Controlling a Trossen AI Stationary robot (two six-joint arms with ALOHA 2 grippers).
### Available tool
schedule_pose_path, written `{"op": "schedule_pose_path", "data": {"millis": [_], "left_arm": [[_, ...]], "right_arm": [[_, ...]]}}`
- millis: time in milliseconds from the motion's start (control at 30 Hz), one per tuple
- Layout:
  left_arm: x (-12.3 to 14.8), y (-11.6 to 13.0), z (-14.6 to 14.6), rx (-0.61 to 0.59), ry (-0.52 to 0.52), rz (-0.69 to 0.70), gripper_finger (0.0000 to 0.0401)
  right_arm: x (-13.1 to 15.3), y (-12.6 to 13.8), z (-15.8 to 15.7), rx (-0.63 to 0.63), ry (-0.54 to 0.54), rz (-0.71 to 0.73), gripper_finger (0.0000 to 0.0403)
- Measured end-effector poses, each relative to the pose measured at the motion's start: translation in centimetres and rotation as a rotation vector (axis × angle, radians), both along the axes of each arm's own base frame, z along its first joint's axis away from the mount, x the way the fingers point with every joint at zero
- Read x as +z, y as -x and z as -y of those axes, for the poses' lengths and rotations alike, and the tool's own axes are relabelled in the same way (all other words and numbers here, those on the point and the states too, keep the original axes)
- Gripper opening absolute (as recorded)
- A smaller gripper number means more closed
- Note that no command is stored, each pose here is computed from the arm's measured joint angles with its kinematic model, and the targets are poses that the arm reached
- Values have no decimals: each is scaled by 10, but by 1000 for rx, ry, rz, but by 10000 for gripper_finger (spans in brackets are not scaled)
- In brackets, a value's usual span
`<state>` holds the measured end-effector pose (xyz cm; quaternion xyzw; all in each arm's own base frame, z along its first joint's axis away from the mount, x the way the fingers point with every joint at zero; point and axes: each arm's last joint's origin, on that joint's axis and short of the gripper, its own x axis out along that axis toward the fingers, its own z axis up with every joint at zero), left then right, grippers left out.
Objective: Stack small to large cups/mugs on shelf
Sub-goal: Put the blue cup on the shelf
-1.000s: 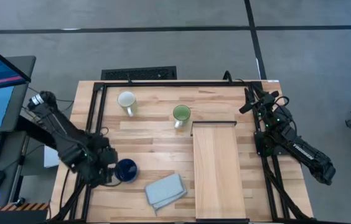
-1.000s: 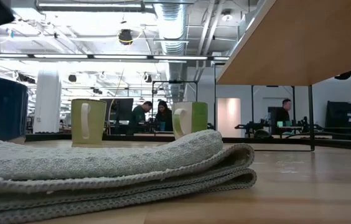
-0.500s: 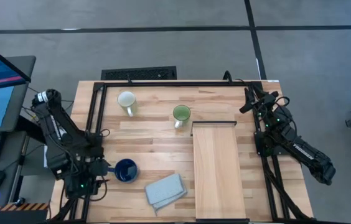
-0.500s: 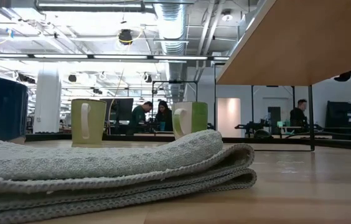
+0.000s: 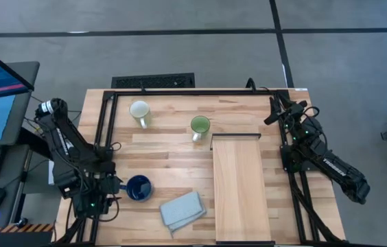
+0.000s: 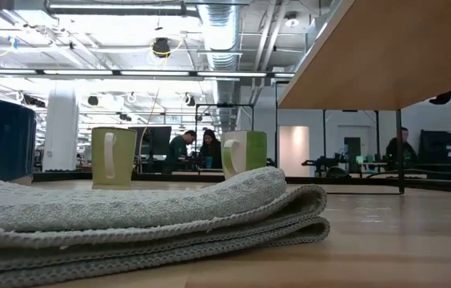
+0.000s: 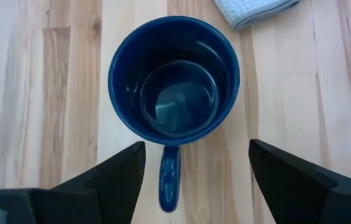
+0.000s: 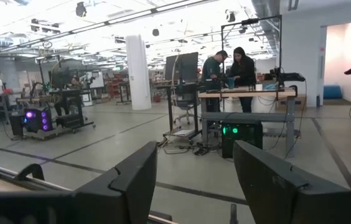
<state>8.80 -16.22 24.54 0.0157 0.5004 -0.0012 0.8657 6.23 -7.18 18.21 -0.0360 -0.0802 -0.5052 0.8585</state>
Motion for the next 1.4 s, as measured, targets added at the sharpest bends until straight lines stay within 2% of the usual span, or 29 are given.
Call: {"op": "schedule_pose_path", "data": {"millis": [233, 333, 533, 667, 900, 1033, 1400], "left_arm": [[0, 0, 1, 0, 5, 3, 277], [1, -2, 2, 6, 14, 54, 277], [2, -6, 2, -27, -21, 84, 277], [-1, -5, 2, -3, 5, 59, 277], [-31, -4, 1, 66, 79, 48, 277], [-35, -2, -1, 79, 78, 5, 277], [-38, 5, -12, 205, 45, -89, 277]], "right_arm": [[0, 0, 0, 0, -1, 0, 235], [0, 0, 0, 0, 0, 0, 235], [0, 0, 0, 0, 0, 0, 235], [0, 0, 0, 0, -1, 0, 235], [0, 0, 0, 0, -1, 0, 235], [0, 0, 0, 1, -4, 6, 235], [0, 0, 0, 6, -4, 7, 235]]}}
